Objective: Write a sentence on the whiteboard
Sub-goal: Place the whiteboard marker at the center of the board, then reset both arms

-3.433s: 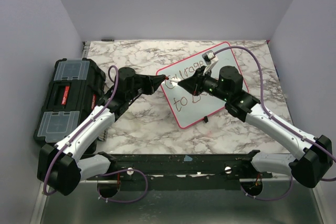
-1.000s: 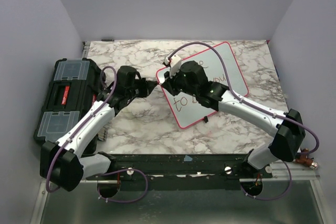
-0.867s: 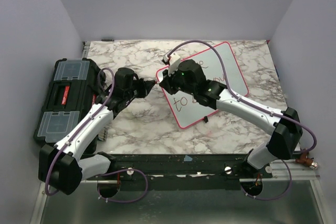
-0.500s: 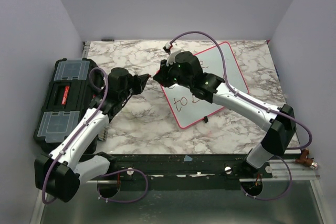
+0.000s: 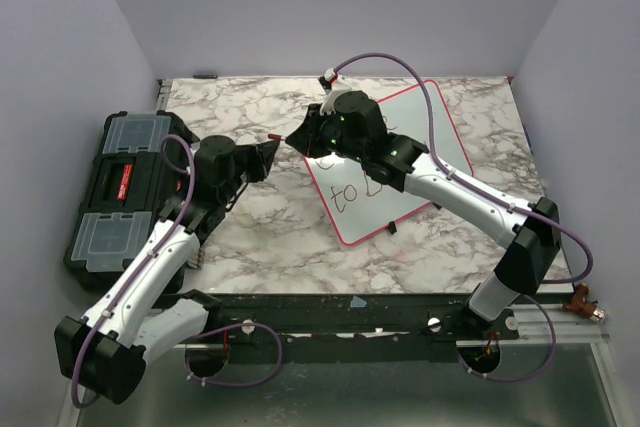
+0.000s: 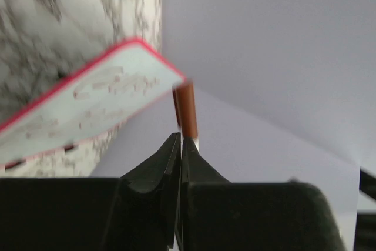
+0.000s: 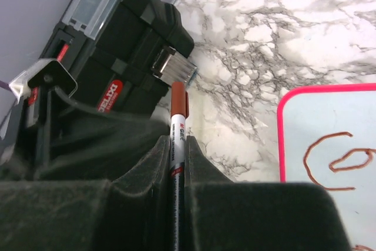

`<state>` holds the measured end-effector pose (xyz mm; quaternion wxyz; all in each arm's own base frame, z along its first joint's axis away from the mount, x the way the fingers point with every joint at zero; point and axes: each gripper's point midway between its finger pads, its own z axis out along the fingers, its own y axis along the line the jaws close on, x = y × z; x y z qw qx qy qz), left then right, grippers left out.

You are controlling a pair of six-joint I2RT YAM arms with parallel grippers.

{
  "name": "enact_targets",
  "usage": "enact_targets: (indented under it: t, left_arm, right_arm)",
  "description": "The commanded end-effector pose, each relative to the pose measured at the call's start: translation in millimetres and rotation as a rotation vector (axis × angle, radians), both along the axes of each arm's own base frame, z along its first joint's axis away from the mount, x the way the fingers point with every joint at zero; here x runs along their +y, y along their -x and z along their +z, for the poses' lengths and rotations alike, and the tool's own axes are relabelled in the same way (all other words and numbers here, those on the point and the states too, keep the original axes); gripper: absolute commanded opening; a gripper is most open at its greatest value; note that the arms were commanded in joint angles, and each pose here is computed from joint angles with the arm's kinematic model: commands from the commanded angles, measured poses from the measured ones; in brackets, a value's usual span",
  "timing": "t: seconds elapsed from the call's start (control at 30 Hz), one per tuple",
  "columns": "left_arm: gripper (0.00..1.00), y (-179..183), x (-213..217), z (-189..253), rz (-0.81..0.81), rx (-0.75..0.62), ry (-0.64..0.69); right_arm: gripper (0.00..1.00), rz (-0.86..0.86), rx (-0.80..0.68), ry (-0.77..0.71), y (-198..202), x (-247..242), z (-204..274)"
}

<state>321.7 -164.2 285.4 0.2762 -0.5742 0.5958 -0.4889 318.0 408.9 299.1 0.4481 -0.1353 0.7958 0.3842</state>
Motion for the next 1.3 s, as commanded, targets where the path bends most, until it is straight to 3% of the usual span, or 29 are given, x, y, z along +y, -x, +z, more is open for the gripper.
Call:
enact_targets:
  t: [0.0, 0.1, 0.23, 0.3, 0.63, 0.77, 0.87, 0.93, 1.03, 1.1, 1.13, 1.27]
  left_arm:
    - [0.0, 54.8, -61.8, 58.1, -0.368, -0.152, 0.127]
    - [0.0, 53.4, -59.3, 56.1, -0.354, -0.14, 0.103]
    - [0.0, 51.0, -52.1, 48.0, -0.313, -0.111, 0.076]
    - [0.0, 49.8, -47.9, 44.4, -0.289, -0.101, 0.07]
    - [0.0, 48.5, -33.6, 43.3, -0.23, -0.113, 0.016]
    - [0.0, 44.9, -21.0, 34.9, -0.19, -0.118, -0.081]
    - [0.14, 41.8, -12.0, 28.4, -0.161, -0.136, -0.141]
    - [0.34, 38.8, -4.8, 25.7, -0.145, -0.154, -0.2]
    - [0.77, 34.8, 4.5, 23.6, -0.139, -0.195, -0.294]
    - [0.92, 32.2, 10.8, 23.2, -0.132, -0.233, -0.355]
    - [0.98, 30.9, 14.3, 23.3, -0.128, -0.256, -0.396]
    - [0.99, 25.3, 29.9, 23.6, -0.117, -0.318, -0.576]
  right_arm:
    - [0.06, -0.036, -0.019, 0.049, -18.4, 3.7, -22.9]
    - [0.23, -0.041, -0.047, 0.072, -18.6, -2.3, -15.3]
    - [0.54, -0.036, -0.082, 0.085, -15.4, -9.6, -2.1]
    - [0.63, -0.039, -0.101, 0.086, -13.7, -13.6, 5.6]
    - [0.68, -0.018, -0.151, 0.047, -2.3, -23.0, 39.1]
    - [0.68, -0.038, -0.17, 0.062, -2.1, -30.4, 44.2]
    - [0.7, -0.062, -0.181, 0.081, -3.4, -38.0, 42.9]
    - [0.7, -0.078, -0.184, 0.095, -4.1, -42.6, 41.4]
    - [0.7, -0.096, -0.19, 0.113, -4.5, -49.4, 40.5]
    - [0.71, -0.107, -0.196, 0.123, -3.7, -54.7, 40.3]
    - [0.71, -0.116, -0.201, 0.13, -3.5, -57.8, 40.3]
    - [0.73, -0.166, -0.229, 0.153, -2.8, -75.6, 43.6]
